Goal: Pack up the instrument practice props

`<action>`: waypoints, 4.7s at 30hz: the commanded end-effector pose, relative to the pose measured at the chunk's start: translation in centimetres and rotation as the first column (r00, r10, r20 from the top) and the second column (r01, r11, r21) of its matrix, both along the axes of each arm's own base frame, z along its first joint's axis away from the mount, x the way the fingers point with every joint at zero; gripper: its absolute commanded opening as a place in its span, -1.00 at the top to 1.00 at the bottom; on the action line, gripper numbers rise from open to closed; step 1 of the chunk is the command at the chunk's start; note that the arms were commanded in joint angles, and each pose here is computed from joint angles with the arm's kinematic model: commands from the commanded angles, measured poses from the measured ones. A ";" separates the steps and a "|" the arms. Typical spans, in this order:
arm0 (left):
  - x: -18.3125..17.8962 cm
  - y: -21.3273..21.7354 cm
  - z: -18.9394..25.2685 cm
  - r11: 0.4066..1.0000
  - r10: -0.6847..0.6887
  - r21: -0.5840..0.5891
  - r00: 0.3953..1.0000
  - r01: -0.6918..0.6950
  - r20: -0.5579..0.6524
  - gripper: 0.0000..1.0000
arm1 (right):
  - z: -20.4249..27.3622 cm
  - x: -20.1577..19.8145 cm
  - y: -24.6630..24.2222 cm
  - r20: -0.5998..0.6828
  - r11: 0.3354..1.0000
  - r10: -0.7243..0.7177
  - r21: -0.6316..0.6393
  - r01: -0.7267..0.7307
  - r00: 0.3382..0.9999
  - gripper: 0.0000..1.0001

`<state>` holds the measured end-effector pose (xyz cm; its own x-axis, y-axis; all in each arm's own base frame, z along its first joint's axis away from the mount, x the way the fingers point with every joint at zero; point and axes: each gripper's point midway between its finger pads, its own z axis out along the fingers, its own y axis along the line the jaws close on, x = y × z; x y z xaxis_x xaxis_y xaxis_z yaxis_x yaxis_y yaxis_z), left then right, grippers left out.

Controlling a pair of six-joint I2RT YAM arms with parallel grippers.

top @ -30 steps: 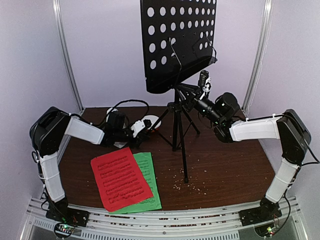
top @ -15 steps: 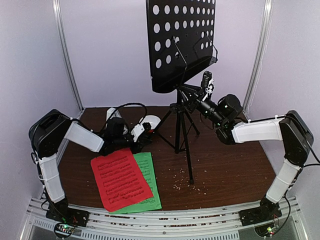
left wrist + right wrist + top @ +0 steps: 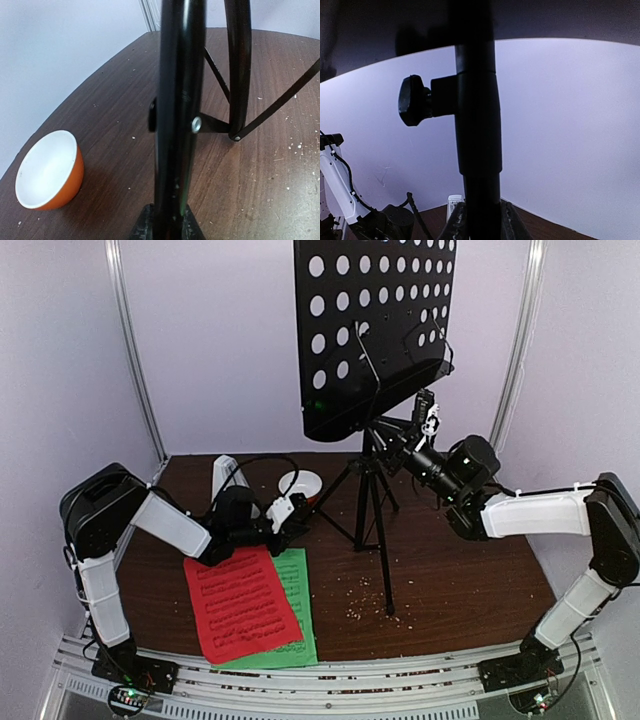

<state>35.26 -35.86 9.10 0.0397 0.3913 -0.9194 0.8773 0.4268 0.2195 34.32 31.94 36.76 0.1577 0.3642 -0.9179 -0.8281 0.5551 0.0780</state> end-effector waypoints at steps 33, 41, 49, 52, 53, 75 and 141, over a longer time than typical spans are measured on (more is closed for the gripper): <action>-3.9 -6.1 14.6 0.902 -0.029 -0.415 0.977 0.117 0.212 1.00 | -1.7 -4.5 -1.4 -0.055 0.992 -0.057 -0.114 0.051 0.997 1.00; -4.9 -7.0 14.5 0.895 -0.033 -0.430 0.977 0.122 0.209 1.00 | -2.2 -4.9 -1.1 -0.065 0.991 -0.051 -0.128 0.042 0.997 1.00; -6.3 -7.5 12.2 0.893 -0.070 -0.431 0.985 0.133 0.157 1.00 | -3.2 -5.0 -0.5 -0.083 0.988 -0.044 -0.150 0.031 0.996 1.00; -6.8 -7.3 10.7 0.901 -0.084 -0.412 0.987 0.133 0.134 1.00 | -3.5 -5.1 -0.3 -0.088 0.987 -0.043 -0.159 0.029 0.995 1.00; -6.9 -7.2 10.2 0.904 -0.086 -0.408 0.988 0.130 0.126 1.00 | -3.7 -5.1 -0.3 -0.093 0.986 -0.043 -0.163 0.028 0.995 1.00; -9.4 -5.4 3.8 0.917 -0.141 -0.371 0.989 0.148 0.046 1.00 | -3.7 -5.7 -0.4 -0.130 0.988 -0.052 -0.152 0.032 0.990 -0.44; -9.1 -6.8 4.1 0.938 -0.141 -0.310 0.988 0.153 0.063 1.00 | -11.0 -3.3 2.5 -0.167 0.837 -0.541 -0.203 0.508 0.824 0.14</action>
